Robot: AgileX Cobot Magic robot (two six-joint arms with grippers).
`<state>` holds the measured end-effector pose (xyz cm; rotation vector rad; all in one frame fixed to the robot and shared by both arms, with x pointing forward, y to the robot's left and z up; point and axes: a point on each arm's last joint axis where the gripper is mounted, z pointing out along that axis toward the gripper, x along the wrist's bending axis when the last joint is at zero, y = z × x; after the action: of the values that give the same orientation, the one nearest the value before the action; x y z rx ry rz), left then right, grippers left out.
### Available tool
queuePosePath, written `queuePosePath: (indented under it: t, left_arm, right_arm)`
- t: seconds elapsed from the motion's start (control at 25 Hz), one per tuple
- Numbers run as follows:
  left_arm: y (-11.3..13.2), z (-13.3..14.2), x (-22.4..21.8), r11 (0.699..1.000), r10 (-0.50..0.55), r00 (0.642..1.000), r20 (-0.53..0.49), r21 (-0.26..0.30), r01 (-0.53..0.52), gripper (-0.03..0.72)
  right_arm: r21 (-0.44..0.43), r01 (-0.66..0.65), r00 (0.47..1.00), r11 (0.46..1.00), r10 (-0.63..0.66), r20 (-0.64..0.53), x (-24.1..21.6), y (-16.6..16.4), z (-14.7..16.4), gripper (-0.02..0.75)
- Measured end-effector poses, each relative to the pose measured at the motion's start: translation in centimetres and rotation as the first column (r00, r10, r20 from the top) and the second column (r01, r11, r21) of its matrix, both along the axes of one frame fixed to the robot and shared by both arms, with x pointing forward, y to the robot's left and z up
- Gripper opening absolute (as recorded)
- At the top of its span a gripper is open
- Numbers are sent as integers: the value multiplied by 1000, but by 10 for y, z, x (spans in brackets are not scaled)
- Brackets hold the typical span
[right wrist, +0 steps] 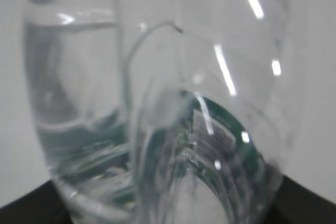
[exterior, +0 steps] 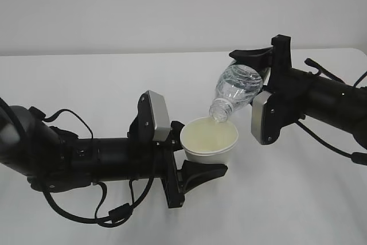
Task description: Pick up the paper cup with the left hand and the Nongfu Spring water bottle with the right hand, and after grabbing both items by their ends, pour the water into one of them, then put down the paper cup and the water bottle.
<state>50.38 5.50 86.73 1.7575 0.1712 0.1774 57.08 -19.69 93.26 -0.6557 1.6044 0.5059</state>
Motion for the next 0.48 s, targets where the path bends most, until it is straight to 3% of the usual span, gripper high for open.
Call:
queuePosePath:
  t: [0.48]
  left_arm:
    - [0, 0, 0, 1000, 0, 1000, 0, 0, 0, 463]
  right_arm:
    - [-4, -1, 1000, 1000, 1, 5, 0, 0, 0, 458]
